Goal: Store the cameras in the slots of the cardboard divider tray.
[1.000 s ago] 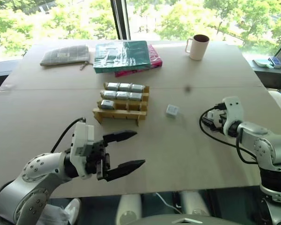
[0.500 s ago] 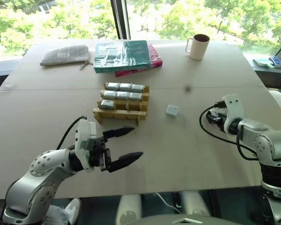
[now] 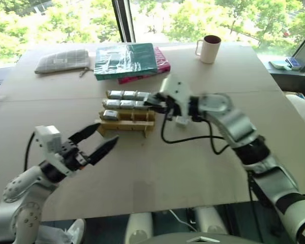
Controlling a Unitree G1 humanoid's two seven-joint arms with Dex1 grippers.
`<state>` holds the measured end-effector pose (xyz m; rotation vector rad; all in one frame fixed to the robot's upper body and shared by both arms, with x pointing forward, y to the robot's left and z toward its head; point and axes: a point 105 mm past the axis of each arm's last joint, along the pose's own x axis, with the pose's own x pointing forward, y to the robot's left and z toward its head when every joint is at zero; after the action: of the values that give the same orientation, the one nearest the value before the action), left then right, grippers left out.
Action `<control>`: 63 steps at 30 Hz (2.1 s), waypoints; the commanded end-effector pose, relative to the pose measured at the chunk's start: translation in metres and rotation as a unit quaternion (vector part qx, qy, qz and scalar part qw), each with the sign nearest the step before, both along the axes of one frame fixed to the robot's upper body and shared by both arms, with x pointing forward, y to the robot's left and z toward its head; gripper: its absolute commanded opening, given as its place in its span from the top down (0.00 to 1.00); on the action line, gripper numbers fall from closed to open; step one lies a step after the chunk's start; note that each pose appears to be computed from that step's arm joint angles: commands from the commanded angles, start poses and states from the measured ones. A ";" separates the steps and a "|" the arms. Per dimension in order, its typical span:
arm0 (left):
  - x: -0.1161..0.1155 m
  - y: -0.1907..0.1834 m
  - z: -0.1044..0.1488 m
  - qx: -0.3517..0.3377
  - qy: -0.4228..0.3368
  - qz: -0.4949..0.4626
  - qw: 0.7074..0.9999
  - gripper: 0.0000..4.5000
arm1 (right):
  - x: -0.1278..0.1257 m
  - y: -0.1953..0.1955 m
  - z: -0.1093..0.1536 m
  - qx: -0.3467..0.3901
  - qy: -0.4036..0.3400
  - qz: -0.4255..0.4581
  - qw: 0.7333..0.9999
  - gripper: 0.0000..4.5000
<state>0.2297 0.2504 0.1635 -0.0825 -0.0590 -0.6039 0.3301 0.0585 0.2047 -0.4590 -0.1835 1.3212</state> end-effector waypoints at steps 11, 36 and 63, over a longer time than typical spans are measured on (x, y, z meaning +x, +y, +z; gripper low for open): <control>-0.014 0.009 0.023 -0.003 -0.016 0.074 0.997 0.00 | 0.019 0.065 -0.001 0.016 -0.004 0.035 0.999 0.82; -0.040 0.027 0.021 0.028 0.021 0.047 0.998 0.00 | 0.021 0.075 -0.038 -0.054 -0.009 0.044 0.998 0.82; -0.016 -0.004 0.000 0.036 0.029 -0.105 0.993 0.00 | 0.002 -0.106 -0.042 -0.018 0.086 -0.167 0.982 0.02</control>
<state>0.2145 0.2453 0.1606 -0.0671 0.0411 -0.7923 0.3350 -0.0538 0.1444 -0.3588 0.1431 1.0306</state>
